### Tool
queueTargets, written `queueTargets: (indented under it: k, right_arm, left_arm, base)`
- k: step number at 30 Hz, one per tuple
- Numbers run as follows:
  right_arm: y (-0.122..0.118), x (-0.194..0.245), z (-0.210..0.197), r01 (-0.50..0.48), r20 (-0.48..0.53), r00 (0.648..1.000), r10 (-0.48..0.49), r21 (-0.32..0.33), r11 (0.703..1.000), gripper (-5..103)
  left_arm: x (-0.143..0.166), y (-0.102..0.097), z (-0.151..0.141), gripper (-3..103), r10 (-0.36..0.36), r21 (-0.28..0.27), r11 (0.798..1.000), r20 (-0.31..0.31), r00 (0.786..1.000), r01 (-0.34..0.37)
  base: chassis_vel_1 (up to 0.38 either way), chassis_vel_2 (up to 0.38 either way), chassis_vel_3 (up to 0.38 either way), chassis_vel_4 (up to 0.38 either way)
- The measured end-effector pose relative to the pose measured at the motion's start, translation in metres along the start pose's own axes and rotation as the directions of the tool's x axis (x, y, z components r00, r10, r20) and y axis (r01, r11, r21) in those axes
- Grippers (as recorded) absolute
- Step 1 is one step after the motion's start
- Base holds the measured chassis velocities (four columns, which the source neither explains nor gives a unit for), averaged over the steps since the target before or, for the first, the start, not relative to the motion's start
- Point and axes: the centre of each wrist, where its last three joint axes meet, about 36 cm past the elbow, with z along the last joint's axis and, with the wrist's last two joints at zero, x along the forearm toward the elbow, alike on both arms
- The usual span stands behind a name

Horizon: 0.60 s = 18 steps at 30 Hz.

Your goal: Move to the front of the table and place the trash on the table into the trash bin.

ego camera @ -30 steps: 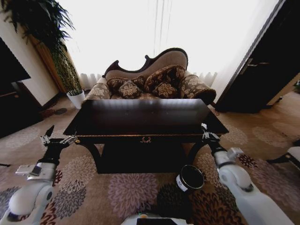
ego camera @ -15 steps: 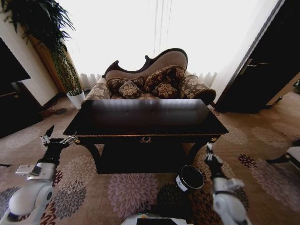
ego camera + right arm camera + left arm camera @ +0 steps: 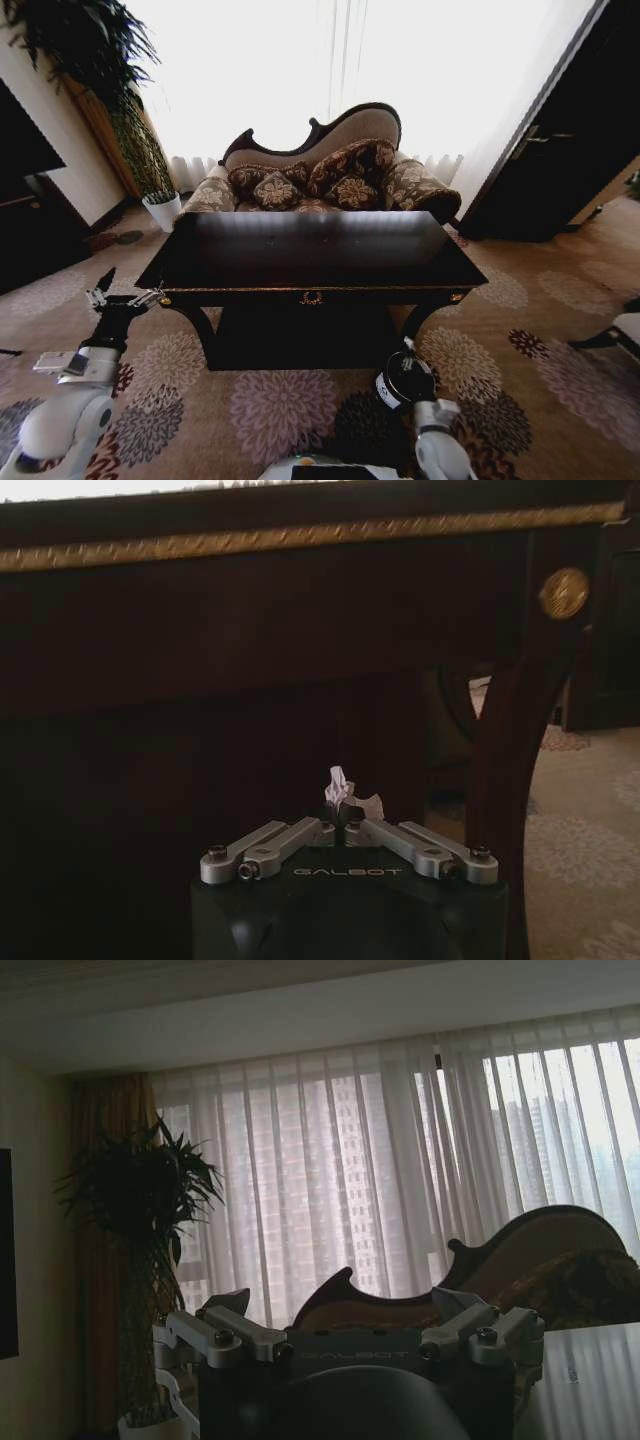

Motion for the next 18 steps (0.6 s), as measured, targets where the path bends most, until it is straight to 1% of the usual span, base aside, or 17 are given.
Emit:
queueTargets:
  k: [3, 5, 7, 11, 13, 16, 17, 18]
  right_arm:
    - [0.002, -0.015, 0.023, 0.027, -0.049, 0.998, -0.025, 0.047, 0.999, 0]
    - [0.001, -0.018, 0.025, 0.03, -0.056, 0.998, -0.027, 0.052, 0.998, 0]
    - [-0.002, -0.033, 0.036, 0.038, -0.088, 0.996, -0.032, 0.073, 0.997, 0]
    - [-0.011, -0.056, 0.038, 0.02, -0.097, 0.995, -0.012, 0.088, 0.996, 0]
    - [-0.013, -0.058, 0.038, 0.018, -0.098, 0.995, -0.009, 0.09, 0.996, 0]
    - [-0.032, -0.075, 0.048, -0.017, -0.134, 0.99, 0.034, 0.123, 0.992, 0]
    - [-0.032, -0.075, 0.048, -0.017, -0.134, 0.99, 0.034, 0.123, 0.992, 0]
    - [-0.039, -0.079, 0.053, -0.028, -0.149, 0.988, 0.048, 0.134, 0.991, 0]
  left_arm:
    - [0.0, 0.0, 0.0, 100, 0.0, 0.0, 1.0, 0.0, 1.0, 0.0]
    - [0.0, 0.0, 0.0, 100, 0.0, 0.0, 1.0, 0.0, 1.0, 0.0]
    - [0.0, 0.0, 0.0, 100, 0.0, 0.0, 1.0, 0.0, 1.0, 0.0]
    - [0.0, 0.0, 0.0, 100, 0.0, 0.0, 1.0, 0.0, 1.0, 0.0]
    - [0.0, 0.0, 0.0, 100, 0.0, 0.0, 1.0, 0.0, 1.0, 0.0]
    - [0.0, 0.0, 0.0, 100, 0.0, 0.0, 1.0, 0.0, 1.0, 0.0]
    - [0.0, 0.0, 0.0, 100, 0.0, 0.0, 1.0, 0.0, 1.0, 0.0]
    - [0.0, 0.0, 0.0, 100, 0.0, 0.0, 1.0, 0.0, 1.0, 0.0]
  base:
    - [0.0, 0.0, 0.0, 0.0]
    - [0.0, 0.0, 0.0, 0.0]
    - [0.0, 0.0, 0.0, 0.0]
    - [0.0, 0.0, 0.0, 0.0]
    - [0.0, 0.0, 0.0, 0.0]
    - [0.0, 0.0, 0.0, 0.0]
    - [0.0, 0.0, 0.0, 0.0]
    - [0.0, 0.0, 0.0, 0.0]
